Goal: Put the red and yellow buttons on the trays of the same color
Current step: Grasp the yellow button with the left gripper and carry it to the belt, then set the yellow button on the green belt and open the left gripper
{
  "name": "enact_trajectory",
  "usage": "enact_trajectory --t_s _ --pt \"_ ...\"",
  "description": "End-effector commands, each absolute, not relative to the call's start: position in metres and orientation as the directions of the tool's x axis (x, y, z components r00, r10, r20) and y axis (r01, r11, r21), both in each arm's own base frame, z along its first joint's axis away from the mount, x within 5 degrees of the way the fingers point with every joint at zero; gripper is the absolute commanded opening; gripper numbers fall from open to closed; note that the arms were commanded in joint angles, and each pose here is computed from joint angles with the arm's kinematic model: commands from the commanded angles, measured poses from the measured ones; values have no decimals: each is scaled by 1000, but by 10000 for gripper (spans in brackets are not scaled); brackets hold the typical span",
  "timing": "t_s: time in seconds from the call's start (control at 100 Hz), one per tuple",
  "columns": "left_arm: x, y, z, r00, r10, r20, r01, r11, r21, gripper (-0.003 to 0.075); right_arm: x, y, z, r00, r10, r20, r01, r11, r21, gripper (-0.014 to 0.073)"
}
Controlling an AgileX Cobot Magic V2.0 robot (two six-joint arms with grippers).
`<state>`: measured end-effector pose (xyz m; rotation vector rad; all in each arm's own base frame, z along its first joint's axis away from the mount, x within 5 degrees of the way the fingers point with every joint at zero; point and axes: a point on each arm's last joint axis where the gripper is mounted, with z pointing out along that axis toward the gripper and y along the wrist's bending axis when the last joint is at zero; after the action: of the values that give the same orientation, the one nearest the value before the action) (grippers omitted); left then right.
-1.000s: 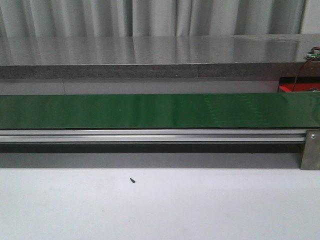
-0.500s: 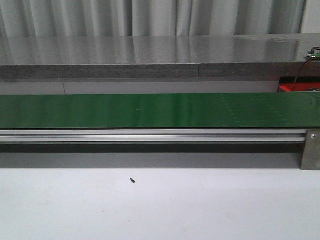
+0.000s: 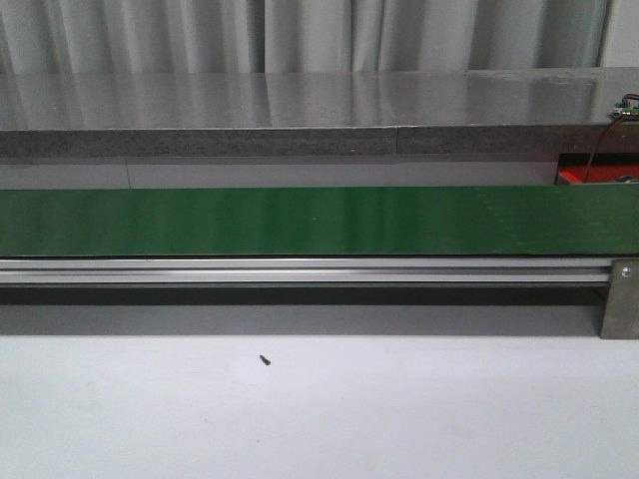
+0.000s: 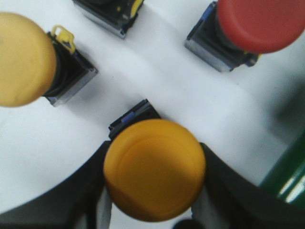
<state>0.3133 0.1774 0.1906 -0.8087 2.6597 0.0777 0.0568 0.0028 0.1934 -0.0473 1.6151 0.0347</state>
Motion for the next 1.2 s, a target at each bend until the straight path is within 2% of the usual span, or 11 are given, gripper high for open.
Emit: enact_trajectory --t_s 0.0,0.24,0.45,0.68,0.83,1.19 --pt "312 175 234 -724 -491 -484 -536 843 -54 51 54 3 208 72 -13 -997 -49 999 -17 -67" --pt "295 158 274 -714 -467 -522 -504 860 -79 51 54 3 208 72 -13 -997 -49 999 -17 -67" --pt "301 123 296 -739 -391 -549 -357 918 -173 51 54 3 208 72 -13 -997 -49 999 -17 -67" --pt "320 86 311 -770 -271 -578 -214 963 -166 51 54 3 208 72 -13 -997 -49 999 -17 -67" --pt "337 69 312 -785 -221 -579 -152 974 -166 51 54 3 208 72 -13 -997 -49 999 -17 -67" --pt "366 65 287 -850 -227 -475 -139 967 -213 54 54 3 208 72 -13 -997 -49 999 -17 -67"
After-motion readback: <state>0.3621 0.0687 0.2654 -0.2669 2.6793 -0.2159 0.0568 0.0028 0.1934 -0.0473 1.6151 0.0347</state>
